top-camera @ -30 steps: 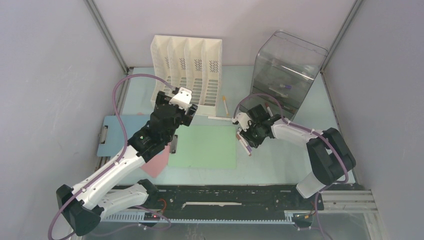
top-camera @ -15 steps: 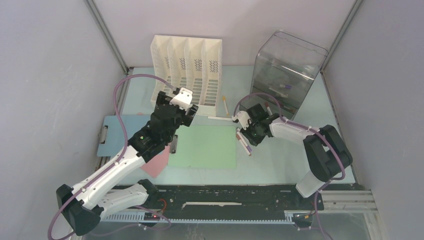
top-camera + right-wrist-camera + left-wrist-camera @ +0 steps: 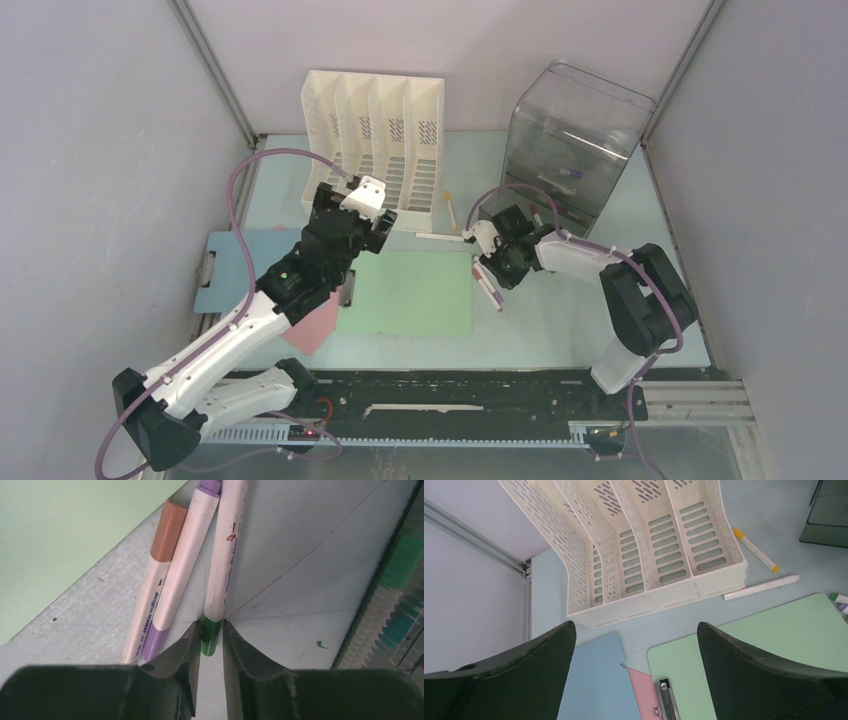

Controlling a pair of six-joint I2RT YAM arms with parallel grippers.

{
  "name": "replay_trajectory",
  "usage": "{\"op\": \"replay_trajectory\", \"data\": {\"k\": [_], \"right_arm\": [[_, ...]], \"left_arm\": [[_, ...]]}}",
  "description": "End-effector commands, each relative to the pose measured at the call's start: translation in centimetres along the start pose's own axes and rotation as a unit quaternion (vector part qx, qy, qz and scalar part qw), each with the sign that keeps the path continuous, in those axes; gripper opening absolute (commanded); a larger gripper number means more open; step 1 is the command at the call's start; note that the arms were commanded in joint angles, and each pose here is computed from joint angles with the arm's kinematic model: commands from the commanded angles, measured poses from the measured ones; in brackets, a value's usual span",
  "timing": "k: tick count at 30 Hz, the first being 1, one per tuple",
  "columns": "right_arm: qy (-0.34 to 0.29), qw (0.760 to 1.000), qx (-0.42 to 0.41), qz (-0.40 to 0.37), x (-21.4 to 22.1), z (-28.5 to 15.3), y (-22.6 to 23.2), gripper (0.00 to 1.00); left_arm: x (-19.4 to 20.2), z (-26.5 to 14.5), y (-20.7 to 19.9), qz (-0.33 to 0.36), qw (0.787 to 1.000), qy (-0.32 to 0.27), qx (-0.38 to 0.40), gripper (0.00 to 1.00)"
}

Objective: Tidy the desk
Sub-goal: Pick up the stationery from the center of the board.

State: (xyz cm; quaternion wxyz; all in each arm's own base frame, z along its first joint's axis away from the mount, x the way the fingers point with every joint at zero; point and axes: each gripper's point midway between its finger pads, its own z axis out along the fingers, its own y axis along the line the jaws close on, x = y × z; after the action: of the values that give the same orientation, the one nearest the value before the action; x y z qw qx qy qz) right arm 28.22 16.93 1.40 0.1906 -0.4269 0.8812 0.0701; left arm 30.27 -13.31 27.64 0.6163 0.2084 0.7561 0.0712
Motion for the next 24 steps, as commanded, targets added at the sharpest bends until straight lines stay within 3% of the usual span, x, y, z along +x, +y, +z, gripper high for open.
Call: {"op": "replay_trajectory", "data": {"k": [1, 15, 24], "right_arm": [[0.018, 1.000, 0.010, 0.004, 0.4, 0.7, -0.6, 0.28], [0.022, 1.000, 0.017, 0.007, 0.6, 0.3, -0.9, 0.06], [-0.032, 0.999, 0.004, 0.025, -1.3, -2.3, -1.0, 0.03]], "left_arm": [[-0.3, -0.2, 0.3, 0.007, 1.000, -0.005, -0.006, 1.00], [-0.3, -0.2, 0.0, 0.012, 1.000, -0.005, -0.002, 1.00], [-0.3, -0.3, -0.1, 0.014, 1.000, -0.006, -0.002, 1.00]]}}
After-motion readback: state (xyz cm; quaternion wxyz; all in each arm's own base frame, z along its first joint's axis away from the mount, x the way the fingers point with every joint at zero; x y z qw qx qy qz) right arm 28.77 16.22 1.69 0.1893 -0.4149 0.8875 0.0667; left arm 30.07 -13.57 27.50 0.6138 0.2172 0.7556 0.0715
